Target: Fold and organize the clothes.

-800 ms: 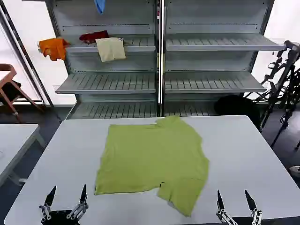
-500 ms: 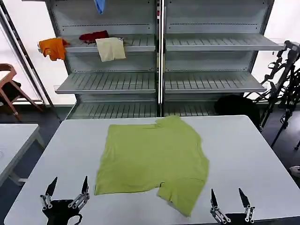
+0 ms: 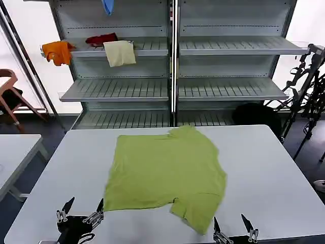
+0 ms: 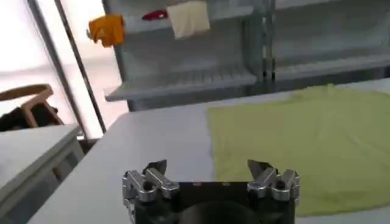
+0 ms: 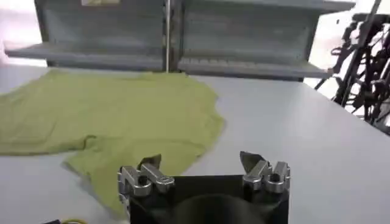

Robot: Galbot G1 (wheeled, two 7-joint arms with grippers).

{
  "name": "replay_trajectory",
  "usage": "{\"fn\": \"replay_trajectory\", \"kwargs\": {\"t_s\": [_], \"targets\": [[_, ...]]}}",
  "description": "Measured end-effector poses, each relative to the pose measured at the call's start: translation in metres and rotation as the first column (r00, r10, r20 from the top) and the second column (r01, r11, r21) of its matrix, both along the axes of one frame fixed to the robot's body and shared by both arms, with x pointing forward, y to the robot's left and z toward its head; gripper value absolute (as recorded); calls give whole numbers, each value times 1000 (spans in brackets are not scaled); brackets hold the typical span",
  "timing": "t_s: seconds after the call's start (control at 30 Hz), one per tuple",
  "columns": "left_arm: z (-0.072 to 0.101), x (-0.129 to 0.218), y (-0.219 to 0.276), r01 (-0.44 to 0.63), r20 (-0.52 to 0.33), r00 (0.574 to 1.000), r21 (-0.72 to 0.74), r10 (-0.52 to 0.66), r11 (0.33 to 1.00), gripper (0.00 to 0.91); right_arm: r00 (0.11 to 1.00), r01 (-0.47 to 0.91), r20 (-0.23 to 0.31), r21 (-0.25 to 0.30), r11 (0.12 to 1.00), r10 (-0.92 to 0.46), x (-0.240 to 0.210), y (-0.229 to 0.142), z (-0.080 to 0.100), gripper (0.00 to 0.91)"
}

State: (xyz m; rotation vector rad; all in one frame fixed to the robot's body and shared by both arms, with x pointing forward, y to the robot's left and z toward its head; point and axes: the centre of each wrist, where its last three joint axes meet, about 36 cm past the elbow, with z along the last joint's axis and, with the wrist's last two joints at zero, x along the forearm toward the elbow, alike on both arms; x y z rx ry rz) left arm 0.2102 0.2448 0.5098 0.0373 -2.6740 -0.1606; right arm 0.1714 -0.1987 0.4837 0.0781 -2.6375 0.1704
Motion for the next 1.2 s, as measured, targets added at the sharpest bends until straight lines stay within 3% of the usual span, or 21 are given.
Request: {"fn": "replay_trajectory", "kwargs": {"t_s": [0.27,1.03,1.2], "targets": [[-11,11,5,16,-62,998,-44,-18,999,907,999,-18,-51,-7,1000,18,6,6,-1,907],[-32,32,10,41,-105,993,-115,-53,993,907,997,-31,-67,13,999,32,19,19,-5,907],[-36,34,12,37,-107,993,-119,-50,992,846,996,-37,-80,30,999,39,20,24,-8,907]]}}
